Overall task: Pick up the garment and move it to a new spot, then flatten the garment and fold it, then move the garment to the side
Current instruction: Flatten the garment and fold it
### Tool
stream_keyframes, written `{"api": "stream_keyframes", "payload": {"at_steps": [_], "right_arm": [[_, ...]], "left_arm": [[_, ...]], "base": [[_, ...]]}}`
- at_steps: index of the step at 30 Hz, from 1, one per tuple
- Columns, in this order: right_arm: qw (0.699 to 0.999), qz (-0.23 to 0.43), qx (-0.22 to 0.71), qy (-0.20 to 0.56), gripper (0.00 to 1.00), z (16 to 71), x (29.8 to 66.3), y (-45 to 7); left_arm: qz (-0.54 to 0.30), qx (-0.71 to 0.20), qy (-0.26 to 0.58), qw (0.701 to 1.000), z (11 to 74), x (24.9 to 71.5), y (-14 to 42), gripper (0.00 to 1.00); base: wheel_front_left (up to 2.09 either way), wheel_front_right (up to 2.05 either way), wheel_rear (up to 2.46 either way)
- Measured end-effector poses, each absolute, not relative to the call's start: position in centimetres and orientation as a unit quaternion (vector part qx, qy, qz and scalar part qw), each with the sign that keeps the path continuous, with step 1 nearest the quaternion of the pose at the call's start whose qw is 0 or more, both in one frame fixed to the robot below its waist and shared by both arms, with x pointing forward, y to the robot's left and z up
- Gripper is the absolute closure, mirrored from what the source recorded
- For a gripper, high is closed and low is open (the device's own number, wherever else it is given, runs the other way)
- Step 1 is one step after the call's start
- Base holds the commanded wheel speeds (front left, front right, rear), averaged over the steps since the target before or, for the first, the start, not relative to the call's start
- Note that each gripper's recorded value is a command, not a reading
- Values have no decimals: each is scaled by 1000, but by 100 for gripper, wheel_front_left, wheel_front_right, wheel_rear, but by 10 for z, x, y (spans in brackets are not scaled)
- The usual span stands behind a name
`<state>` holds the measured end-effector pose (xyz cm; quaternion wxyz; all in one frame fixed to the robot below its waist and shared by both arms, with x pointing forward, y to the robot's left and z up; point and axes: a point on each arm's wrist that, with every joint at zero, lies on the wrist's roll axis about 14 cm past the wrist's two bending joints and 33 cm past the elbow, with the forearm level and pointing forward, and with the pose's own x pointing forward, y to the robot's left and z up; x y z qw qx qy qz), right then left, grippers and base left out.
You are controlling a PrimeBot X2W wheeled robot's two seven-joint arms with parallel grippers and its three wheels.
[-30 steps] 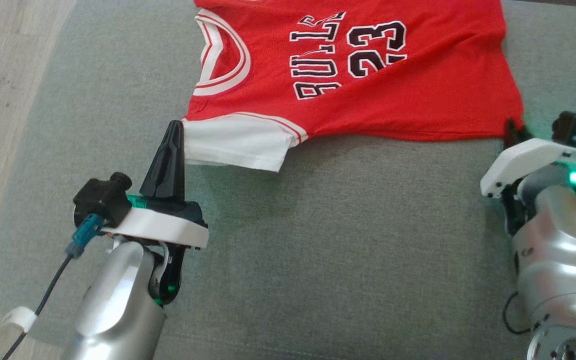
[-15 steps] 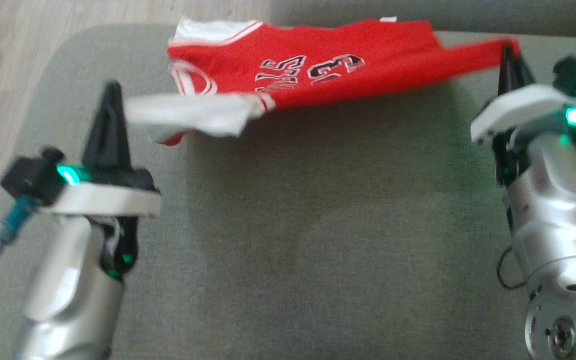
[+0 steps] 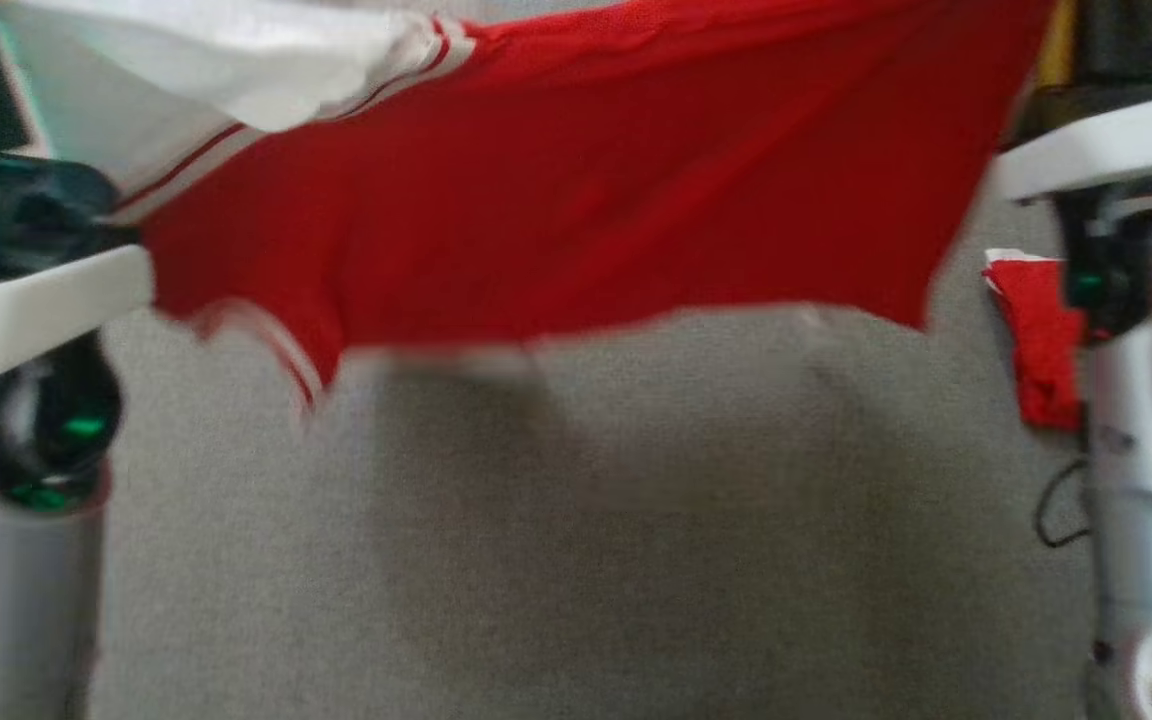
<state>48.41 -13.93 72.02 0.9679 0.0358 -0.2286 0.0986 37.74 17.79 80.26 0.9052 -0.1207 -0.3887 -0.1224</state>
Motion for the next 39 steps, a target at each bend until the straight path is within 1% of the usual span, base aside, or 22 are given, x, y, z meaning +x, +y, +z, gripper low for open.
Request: {"api": "stream_keyframes", "payload": {"at_steps": [3, 6, 9, 11, 15, 19, 22, 26, 29, 31, 32, 35, 39], "right_arm": [[961, 91, 34, -259, 100, 748, 459, -154], [962, 87, 34, -256, 100, 756, 444, -160], [967, 84, 30, -237, 100, 752, 440, -162], [972, 80, 20, -222, 100, 745, 445, -162], [981, 91, 21, -172, 100, 719, 477, -151], [984, 108, 5, -141, 100, 710, 534, -133], [983, 114, -7, -144, 100, 717, 580, -122], [978, 111, -40, -173, 100, 725, 626, -112], [980, 97, -48, -166, 100, 709, 646, -118], [985, 92, -47, -142, 100, 683, 653, -118], [985, 92, -47, -142, 100, 683, 653, -118], [988, 93, -48, -113, 100, 659, 654, -115], [992, 109, -61, -29, 100, 593, 646, -108]], "left_arm": [[-132, -112, -414, 894, 829, 354, 177, 100], [-140, -106, -406, 897, 836, 348, 178, 100], [-140, -96, -378, 910, 828, 360, 181, 100], [-131, -100, -354, 920, 818, 378, 188, 100], [-121, -110, -288, 943, 787, 435, 198, 100], [-107, -103, -236, 960, 761, 506, 210, 100], [-76, -85, -232, 966, 760, 554, 227, 100], [-42, -57, -252, 965, 772, 597, 246, 100], [-25, -51, -264, 963, 777, 610, 257, 100], [-29, -38, -263, 964, 775, 611, 254, 100], [-29, -38, -263, 964, 775, 611, 254, 100], [-31, -24, -236, 971, 756, 612, 249, 100], [-58, -14, -184, 981, 710, 608, 231, 100]], "base": [[0, 0, 0], [0, 0, 0], [0, 0, 0], [0, 0, 0], [0, 0, 0], [0, 0, 0], [0, 0, 0], [0, 0, 0], [0, 0, 0], [0, 0, 0], [0, 0, 0], [0, 0, 0], [0, 0, 0]]}}
